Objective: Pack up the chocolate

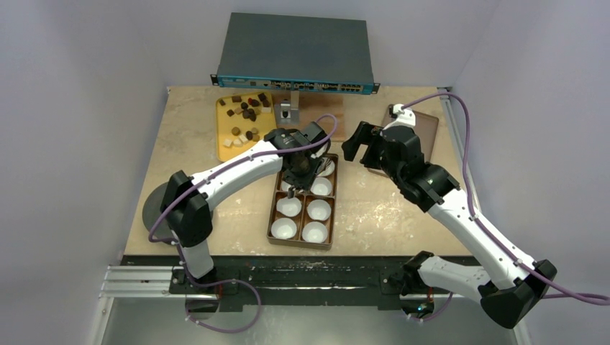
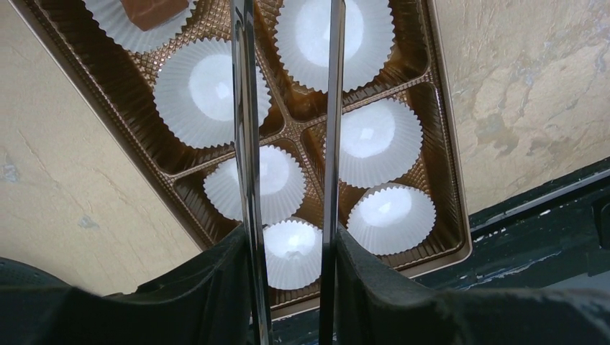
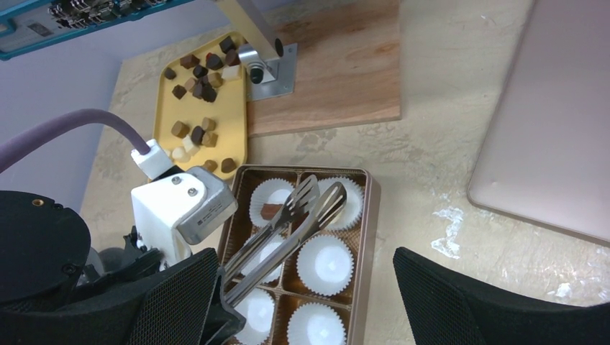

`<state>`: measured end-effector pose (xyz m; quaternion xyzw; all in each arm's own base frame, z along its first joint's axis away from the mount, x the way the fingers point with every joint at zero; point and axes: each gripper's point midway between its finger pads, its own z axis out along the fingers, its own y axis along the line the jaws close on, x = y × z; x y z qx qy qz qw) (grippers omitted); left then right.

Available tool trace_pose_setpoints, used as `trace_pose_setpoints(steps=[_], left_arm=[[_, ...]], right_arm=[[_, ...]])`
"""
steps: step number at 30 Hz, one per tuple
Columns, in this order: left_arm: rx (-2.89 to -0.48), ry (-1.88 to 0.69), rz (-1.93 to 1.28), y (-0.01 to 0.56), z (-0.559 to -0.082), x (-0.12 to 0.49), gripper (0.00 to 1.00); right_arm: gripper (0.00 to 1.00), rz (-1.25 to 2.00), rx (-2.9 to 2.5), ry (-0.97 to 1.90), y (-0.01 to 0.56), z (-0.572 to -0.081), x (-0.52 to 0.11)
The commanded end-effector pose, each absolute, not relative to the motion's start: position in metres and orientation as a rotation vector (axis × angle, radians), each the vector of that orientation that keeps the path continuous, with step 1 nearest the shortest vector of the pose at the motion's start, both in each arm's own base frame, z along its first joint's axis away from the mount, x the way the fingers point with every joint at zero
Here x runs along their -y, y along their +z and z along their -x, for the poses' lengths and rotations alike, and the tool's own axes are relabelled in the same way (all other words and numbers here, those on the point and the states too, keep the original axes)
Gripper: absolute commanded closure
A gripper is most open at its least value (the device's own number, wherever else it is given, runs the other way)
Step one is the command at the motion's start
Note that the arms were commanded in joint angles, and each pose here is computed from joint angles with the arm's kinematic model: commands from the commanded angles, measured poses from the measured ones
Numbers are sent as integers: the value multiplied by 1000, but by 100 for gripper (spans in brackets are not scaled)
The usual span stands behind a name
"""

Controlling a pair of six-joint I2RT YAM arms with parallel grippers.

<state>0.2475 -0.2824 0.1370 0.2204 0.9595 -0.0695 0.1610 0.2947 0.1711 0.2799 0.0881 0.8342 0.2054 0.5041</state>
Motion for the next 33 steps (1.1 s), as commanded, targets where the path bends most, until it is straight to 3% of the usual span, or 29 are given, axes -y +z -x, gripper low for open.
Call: trace_pose_setpoints(steps=[1, 20, 33], left_arm=[[-2665, -224, -623, 157, -259, 289, 61], [-2556, -207, -445, 218, -260, 229, 64], [-2608, -137, -246, 202, -274, 160, 64]], right_arm=[[11, -234, -1976, 501, 294, -295, -167], [11, -224, -1977, 511, 294, -295, -170], [11, -198, -1980, 514, 294, -298, -174]])
